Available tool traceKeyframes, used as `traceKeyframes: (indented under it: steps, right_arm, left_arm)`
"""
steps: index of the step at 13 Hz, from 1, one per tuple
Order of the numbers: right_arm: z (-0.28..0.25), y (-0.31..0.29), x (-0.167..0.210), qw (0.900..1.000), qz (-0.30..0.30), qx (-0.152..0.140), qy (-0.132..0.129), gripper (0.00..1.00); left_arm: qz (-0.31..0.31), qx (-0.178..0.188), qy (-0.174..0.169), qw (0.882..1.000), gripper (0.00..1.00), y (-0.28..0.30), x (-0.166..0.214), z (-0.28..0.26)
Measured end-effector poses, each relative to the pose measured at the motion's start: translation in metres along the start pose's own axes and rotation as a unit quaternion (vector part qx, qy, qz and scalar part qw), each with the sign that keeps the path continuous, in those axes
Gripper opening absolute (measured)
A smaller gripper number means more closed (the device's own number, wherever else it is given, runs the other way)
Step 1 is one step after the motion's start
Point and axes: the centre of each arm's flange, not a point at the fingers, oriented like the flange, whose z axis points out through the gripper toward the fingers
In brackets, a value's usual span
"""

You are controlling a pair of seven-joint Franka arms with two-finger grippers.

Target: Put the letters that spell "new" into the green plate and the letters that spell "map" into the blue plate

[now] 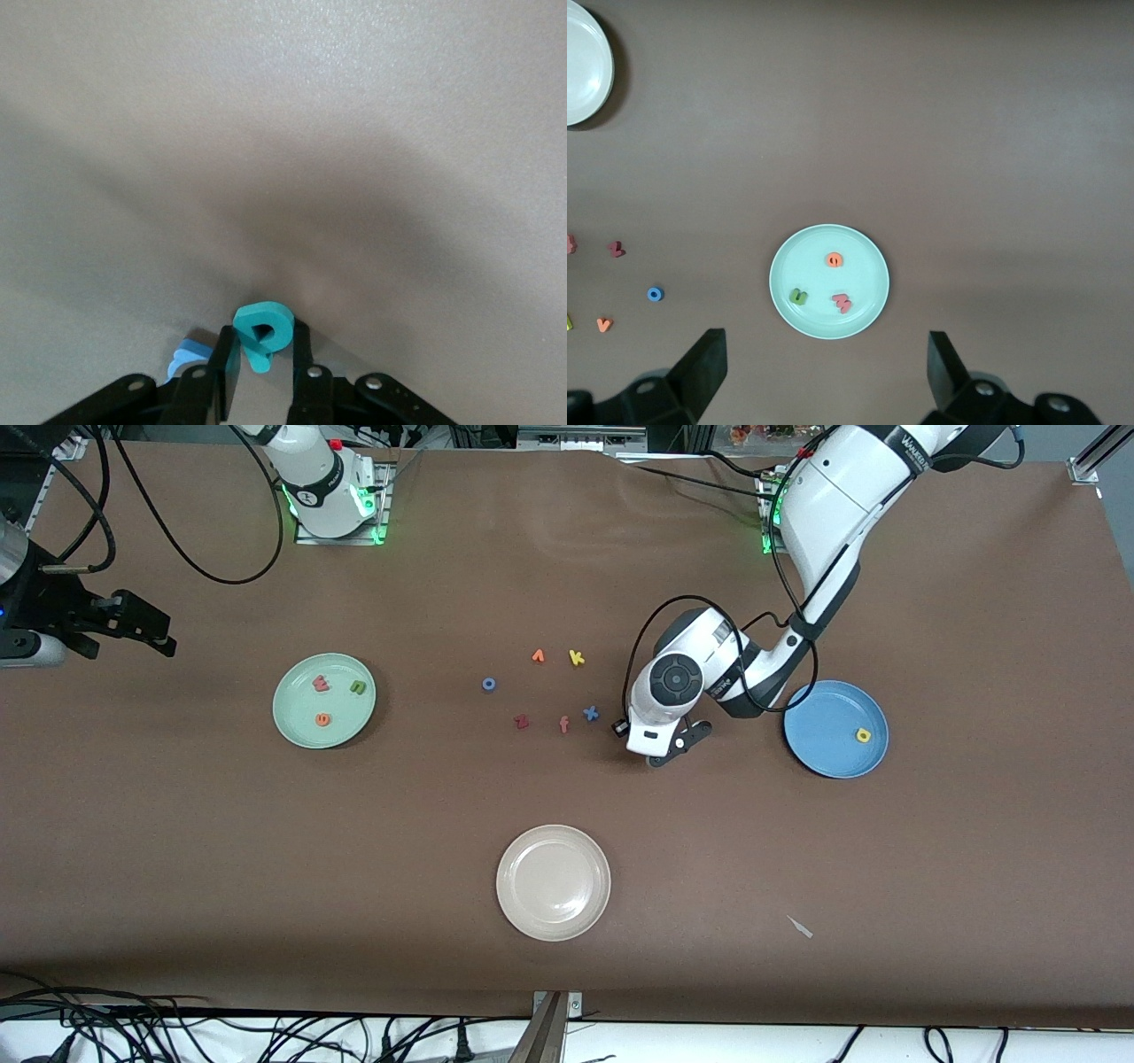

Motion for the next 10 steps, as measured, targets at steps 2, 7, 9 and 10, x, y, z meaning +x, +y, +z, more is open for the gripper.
traceKeyframes:
  steps: [2,7,9,10]
  right_arm:
    - [0.000,0.000,0.000,1.000,0.000,0.000,0.000,1.00]
    - [0.000,0.000,0.000,1.000,-0.001,0.000,0.000,1.00]
    - [0.000,0.000,0.000,1.000,-0.001,0.000,0.000,1.00]
    - [0.000,-0.001,0.000,1.000,-0.001,0.000,0.000,1.00]
  left_arm:
    - [-0.001,0.000,0.000,1.000,0.28,0.000,0.001,-0.001]
    - [0.000,0.016,-0.007,1.000,0.28,-0.012,0.023,-0.066]
    - [0.021,0.034,-0.024,0.999,0.28,-0.039,0.053,-0.127]
    - [0.037,0.052,-0.034,0.997,0.28,-0.063,0.075,-0.151]
